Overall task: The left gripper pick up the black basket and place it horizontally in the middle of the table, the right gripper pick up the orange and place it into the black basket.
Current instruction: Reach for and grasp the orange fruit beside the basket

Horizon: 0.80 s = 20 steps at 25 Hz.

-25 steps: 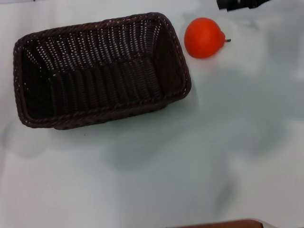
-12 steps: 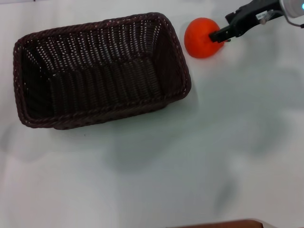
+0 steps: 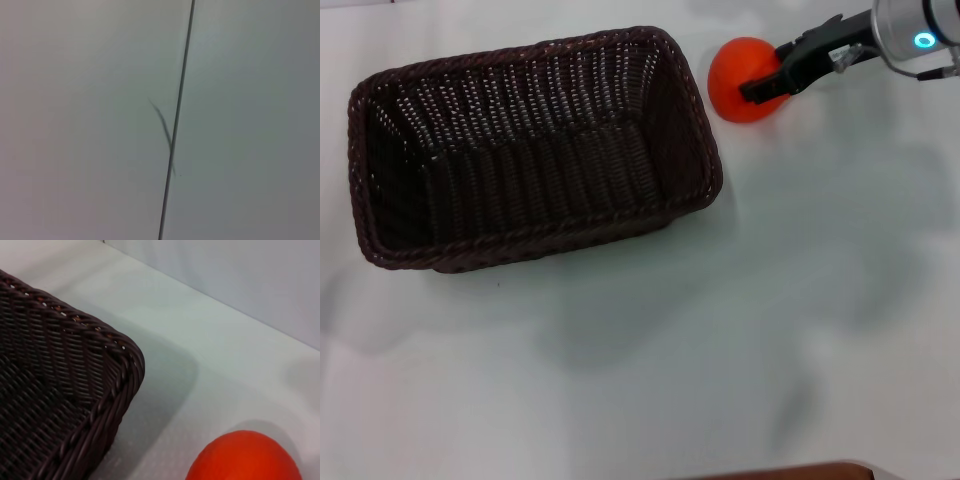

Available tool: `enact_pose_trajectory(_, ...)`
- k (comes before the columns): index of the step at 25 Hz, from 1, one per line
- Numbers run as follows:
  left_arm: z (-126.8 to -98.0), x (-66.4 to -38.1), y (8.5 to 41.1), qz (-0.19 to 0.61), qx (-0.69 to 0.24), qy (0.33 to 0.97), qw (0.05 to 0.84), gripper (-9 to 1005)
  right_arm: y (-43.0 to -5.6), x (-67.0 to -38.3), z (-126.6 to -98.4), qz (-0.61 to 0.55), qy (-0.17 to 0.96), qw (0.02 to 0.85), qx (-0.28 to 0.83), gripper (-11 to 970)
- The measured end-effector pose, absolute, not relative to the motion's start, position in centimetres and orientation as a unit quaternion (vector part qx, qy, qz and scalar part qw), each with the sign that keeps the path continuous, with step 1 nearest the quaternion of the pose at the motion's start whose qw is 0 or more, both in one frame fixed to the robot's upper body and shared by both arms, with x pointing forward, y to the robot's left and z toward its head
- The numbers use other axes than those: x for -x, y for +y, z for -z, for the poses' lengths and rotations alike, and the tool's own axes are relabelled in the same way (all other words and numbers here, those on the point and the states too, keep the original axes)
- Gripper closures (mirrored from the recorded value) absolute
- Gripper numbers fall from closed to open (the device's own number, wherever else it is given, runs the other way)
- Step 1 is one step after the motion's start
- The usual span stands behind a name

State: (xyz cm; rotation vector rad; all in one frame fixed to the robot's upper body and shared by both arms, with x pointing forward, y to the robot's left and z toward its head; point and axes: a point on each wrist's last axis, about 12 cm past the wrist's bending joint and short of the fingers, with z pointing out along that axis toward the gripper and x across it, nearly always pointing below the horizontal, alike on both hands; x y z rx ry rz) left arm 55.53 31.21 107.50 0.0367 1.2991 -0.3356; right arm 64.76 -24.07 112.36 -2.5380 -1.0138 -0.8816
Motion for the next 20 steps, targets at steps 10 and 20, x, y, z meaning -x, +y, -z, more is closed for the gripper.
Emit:
enact_pose_trajectory(10,-107.5,-55.5,31.2,0.158,-0.014,0.601,0.783,415,-22.9,-65.3,-111.0,0.331,-0.336,0.111,0.875,262)
enact_pose_trajectory(20,-107.4,-55.5,31.2,0.159,-0.011,0.601,0.783,444,-22.9,-65.2,-110.8,0.336,-0.345,0.108,0.87,596)
